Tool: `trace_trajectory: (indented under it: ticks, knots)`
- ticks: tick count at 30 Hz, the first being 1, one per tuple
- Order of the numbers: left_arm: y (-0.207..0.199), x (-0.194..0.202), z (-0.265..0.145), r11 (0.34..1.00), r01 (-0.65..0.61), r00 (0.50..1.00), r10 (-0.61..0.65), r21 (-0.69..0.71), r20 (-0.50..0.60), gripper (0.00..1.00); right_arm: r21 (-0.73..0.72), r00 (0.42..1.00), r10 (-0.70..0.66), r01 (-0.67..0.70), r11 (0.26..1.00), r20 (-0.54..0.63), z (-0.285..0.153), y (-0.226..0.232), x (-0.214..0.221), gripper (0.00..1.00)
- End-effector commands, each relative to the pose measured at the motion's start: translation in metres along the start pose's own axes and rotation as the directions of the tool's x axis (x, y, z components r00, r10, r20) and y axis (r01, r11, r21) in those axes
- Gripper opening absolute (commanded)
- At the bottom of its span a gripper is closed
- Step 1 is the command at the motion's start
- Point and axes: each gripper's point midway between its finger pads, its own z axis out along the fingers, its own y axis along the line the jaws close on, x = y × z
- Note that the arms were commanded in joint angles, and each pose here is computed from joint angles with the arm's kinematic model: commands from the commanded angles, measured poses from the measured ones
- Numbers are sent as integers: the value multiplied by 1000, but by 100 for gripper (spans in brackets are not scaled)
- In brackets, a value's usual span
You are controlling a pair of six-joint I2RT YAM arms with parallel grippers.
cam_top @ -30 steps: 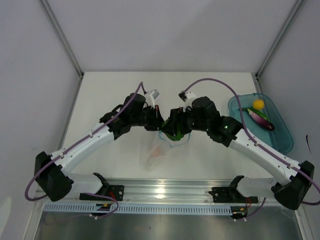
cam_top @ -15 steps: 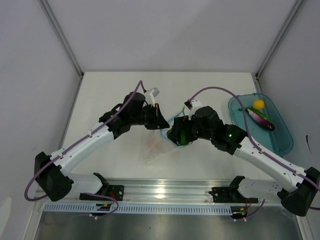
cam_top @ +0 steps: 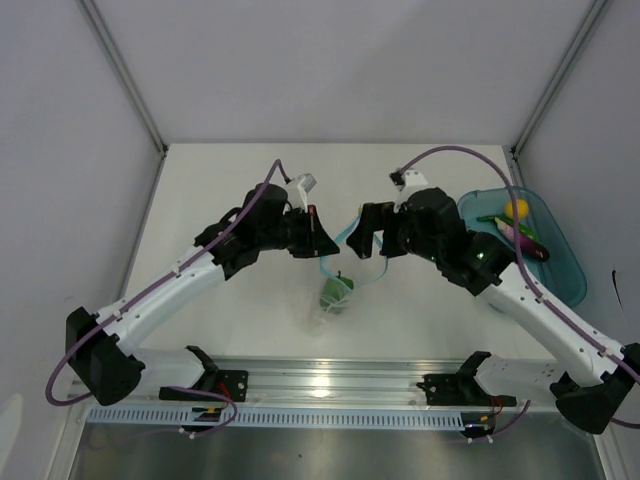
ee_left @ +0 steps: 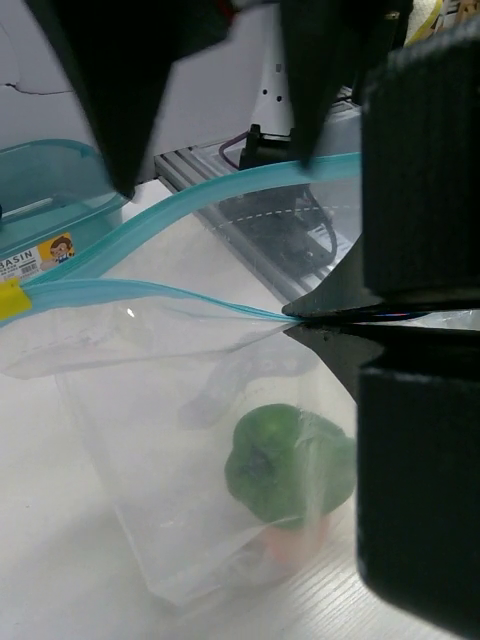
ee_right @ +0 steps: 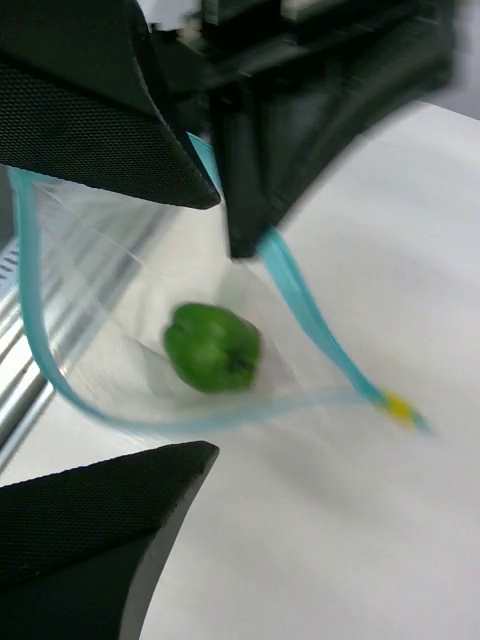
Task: Place the food in the zip-top bag and seal the zipper
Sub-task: Place the fake vegetable in the zipper food storage bag, then pick up the fake fruit from the bin.
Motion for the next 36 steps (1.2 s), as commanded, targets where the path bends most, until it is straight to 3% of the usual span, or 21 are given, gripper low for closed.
trace_trajectory:
  ticks: [1,7,9,13,18,21,26,29,36]
  knots:
    - [-21,-13,-15,998,-42,997,38,55,66,1,129,991,36,-53,990,126,-23,-34,-49,99]
    - [-15,-7,-12,998,-39,998,36,50,50,1,406,933,103,-248,880,345,-68,-132,-100,99]
    - [-14,-7,-11,998,-42,998,40,46,49,1,438,906,126,-313,843,405,-79,-155,-109,99]
    - [-14,-7,-12,998,-48,997,45,48,56,1,513,812,192,-512,689,552,-99,-225,-116,99]
    - [-14,-5,-10,997,-49,998,46,55,48,0,596,752,189,-626,503,631,-91,-296,-111,99]
    - [-14,-1,-10,997,-46,998,44,62,33,1,626,743,157,-642,444,651,-85,-323,-113,99]
    - [-9,5,-11,997,-54,999,53,49,12,1,755,793,26,-590,286,609,-79,-388,-106,99]
    - [-3,8,-9,998,-57,998,57,30,2,1,841,854,-7,-510,184,519,-72,-420,-89,99]
    - [2,11,-2,999,-46,999,46,13,-23,1,911,914,2,-403,81,405,-54,-482,-63,99]
